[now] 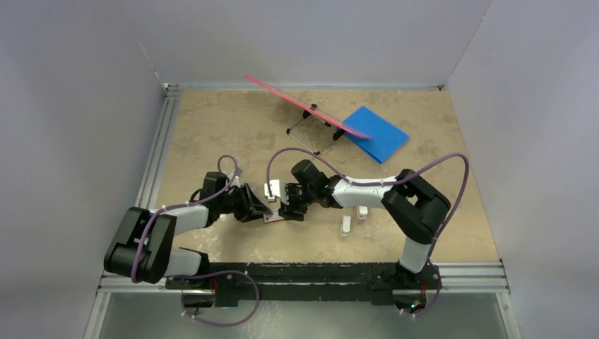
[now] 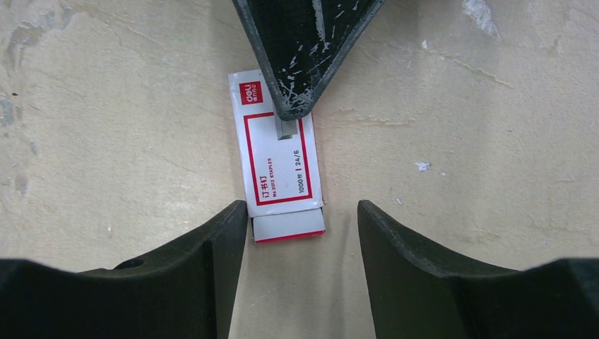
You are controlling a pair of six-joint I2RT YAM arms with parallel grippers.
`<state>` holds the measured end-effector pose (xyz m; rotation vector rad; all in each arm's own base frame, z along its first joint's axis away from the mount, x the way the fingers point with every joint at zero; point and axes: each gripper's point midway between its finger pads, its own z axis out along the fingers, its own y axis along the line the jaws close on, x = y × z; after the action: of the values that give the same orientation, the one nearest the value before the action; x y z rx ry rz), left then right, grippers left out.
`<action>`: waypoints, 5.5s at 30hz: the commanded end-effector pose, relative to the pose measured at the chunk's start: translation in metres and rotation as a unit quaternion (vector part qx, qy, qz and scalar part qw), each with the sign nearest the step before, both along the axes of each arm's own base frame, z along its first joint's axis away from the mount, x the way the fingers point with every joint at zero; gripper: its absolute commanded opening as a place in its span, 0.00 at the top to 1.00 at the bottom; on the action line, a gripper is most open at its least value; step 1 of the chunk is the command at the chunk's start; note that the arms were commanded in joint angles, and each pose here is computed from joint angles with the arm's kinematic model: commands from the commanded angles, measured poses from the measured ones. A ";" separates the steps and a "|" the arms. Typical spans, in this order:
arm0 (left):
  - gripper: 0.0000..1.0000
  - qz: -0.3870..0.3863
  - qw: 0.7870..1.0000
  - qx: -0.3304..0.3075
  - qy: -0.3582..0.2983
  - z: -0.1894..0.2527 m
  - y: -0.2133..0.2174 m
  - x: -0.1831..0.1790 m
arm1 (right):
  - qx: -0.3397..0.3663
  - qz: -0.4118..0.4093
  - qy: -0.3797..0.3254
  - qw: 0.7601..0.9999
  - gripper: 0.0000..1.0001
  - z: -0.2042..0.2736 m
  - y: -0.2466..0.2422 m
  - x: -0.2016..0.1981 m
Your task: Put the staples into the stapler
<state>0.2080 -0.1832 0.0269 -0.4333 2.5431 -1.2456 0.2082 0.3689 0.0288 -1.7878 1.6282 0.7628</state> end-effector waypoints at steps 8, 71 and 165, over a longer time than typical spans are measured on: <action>0.67 -0.003 1.000 0.007 -0.025 0.008 0.001 0.011 | -0.026 0.020 -0.008 0.999 0.41 -0.001 -0.001 0.004; 0.80 0.003 0.999 0.023 -0.030 0.004 0.008 0.003 | -0.042 -0.005 0.017 0.999 0.54 -0.005 -0.005 -0.008; 0.47 0.045 0.988 0.113 -0.099 0.070 0.037 0.008 | 0.251 -0.400 0.157 0.867 0.28 0.164 -0.007 -0.021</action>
<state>0.2144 -0.1361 0.0832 -0.4323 2.4647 -0.8525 0.1856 0.3631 0.2034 -0.8342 1.7658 0.9832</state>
